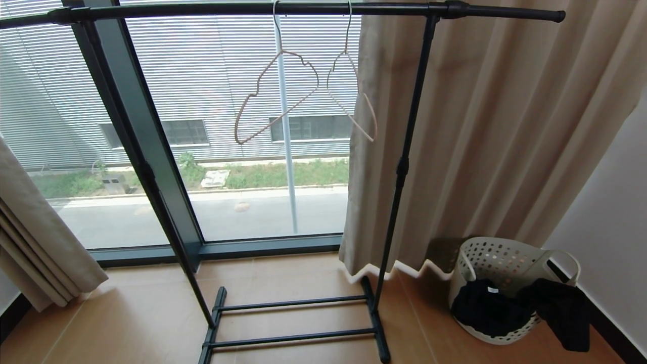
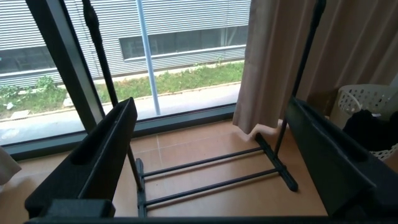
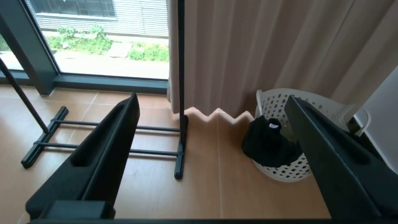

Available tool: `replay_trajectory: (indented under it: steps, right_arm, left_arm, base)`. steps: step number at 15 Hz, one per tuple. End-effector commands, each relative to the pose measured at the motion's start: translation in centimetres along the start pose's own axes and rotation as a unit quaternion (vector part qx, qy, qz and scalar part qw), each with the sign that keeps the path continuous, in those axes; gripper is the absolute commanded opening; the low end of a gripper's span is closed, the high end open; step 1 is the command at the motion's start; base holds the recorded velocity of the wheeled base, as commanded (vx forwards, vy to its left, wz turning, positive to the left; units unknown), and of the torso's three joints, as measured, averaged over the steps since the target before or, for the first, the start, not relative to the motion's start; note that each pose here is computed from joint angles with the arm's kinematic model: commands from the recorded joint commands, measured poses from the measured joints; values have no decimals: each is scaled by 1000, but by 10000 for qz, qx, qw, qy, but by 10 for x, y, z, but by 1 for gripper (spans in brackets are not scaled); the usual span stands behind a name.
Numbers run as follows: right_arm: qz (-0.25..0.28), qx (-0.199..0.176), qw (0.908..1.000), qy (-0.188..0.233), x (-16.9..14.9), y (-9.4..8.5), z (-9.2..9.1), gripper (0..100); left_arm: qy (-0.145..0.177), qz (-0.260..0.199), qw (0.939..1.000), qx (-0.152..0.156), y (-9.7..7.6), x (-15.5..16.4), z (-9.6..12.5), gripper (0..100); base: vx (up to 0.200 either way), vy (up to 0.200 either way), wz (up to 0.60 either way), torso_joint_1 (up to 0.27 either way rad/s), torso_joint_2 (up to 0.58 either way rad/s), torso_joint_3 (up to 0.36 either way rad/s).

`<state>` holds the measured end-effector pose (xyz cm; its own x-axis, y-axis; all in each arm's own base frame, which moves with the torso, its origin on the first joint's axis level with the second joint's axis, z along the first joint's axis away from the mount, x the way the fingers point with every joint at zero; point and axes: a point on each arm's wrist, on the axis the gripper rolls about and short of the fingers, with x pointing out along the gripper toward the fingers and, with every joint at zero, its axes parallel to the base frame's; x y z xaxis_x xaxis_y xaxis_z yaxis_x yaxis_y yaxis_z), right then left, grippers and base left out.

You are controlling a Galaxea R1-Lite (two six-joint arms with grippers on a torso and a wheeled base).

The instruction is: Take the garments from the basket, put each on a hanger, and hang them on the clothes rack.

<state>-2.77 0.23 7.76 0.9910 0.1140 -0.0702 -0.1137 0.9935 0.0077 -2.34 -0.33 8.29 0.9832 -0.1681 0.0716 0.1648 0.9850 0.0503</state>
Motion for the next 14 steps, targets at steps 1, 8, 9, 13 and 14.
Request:
replay_trajectory:
  steps: [1,8,9,13,14]
  right_arm:
    - [4,1,10000,7,0,0,0,100]
    - [4,1,10000,7,0,0,0,100]
    - [4,1,10000,7,0,0,0,100]
    - [-4,1,10000,7,0,0,0,100]
    - [4,0,10000,0,0,0,0,100]
  left_arm:
    - [2,1,10000,-3,0,0,0,100]
    - [2,1,10000,-3,0,0,0,100]
    - [2,1,10000,-3,0,0,0,100]
    - [2,1,10000,5,0,0,0,100]
    - [2,1,10000,-3,0,0,0,100]
  base:
    - [0,-200,0,12,-2,7]
    - [0,-200,-171,1,3,1]
    - [0,-200,-600,2,7,2]
    - [0,-200,-150,4,4,4]
    - [0,-200,-600,2,7,12]
